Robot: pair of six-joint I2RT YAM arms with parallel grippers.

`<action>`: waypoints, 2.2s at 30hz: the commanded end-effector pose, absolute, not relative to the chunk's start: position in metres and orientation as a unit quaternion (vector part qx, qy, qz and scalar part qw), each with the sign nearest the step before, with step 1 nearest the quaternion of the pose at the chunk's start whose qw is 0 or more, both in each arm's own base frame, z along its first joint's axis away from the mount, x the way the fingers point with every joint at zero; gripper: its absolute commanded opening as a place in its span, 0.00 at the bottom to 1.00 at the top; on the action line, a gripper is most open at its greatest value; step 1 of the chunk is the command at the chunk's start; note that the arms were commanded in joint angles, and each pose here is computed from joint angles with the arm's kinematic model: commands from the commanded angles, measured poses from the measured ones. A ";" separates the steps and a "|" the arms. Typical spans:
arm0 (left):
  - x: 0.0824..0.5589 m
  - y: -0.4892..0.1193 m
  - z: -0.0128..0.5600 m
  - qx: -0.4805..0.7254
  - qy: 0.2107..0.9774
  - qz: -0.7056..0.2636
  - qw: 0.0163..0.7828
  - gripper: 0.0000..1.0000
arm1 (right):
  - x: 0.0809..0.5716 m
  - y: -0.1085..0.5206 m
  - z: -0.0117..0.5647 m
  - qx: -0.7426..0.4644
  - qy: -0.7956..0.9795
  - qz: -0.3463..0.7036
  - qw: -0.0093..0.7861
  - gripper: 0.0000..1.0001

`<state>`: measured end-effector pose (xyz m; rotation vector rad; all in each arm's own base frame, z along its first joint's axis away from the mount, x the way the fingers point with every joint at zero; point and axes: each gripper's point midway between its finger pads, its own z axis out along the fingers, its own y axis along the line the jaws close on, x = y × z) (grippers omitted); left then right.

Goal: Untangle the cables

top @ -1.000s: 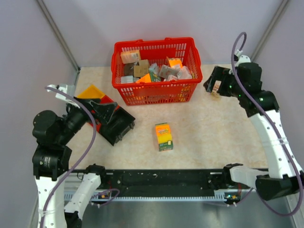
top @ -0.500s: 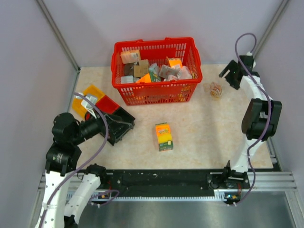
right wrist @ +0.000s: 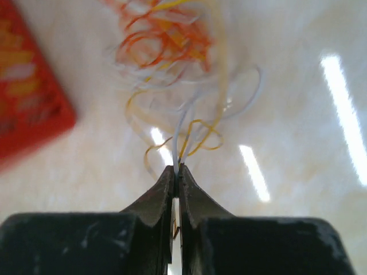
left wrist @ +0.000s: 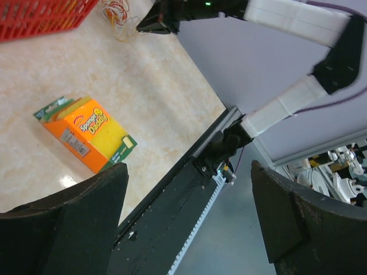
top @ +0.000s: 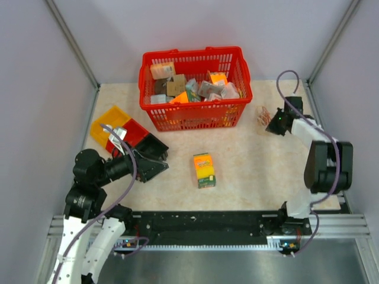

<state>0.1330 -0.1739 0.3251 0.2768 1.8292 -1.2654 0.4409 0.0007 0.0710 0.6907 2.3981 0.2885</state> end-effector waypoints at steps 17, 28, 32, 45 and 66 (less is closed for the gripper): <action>0.137 -0.384 0.267 0.211 0.760 -0.462 0.405 0.70 | 0.214 0.134 0.176 0.050 0.859 0.368 0.352 0.00; 0.176 -0.462 0.229 0.275 0.731 -0.426 0.456 0.55 | 0.204 0.158 0.221 0.058 0.816 0.465 0.339 0.02; 0.183 -0.474 0.238 0.240 0.736 -0.463 0.431 0.63 | 0.195 0.163 0.222 0.044 0.810 0.484 0.330 0.02; 0.190 -0.472 0.236 0.222 0.746 -0.454 0.434 0.30 | 0.182 0.167 0.226 0.036 0.800 0.504 0.323 0.04; 0.186 -0.459 0.235 0.220 0.743 -0.457 0.435 0.51 | 0.183 0.166 0.227 0.034 0.801 0.501 0.327 0.06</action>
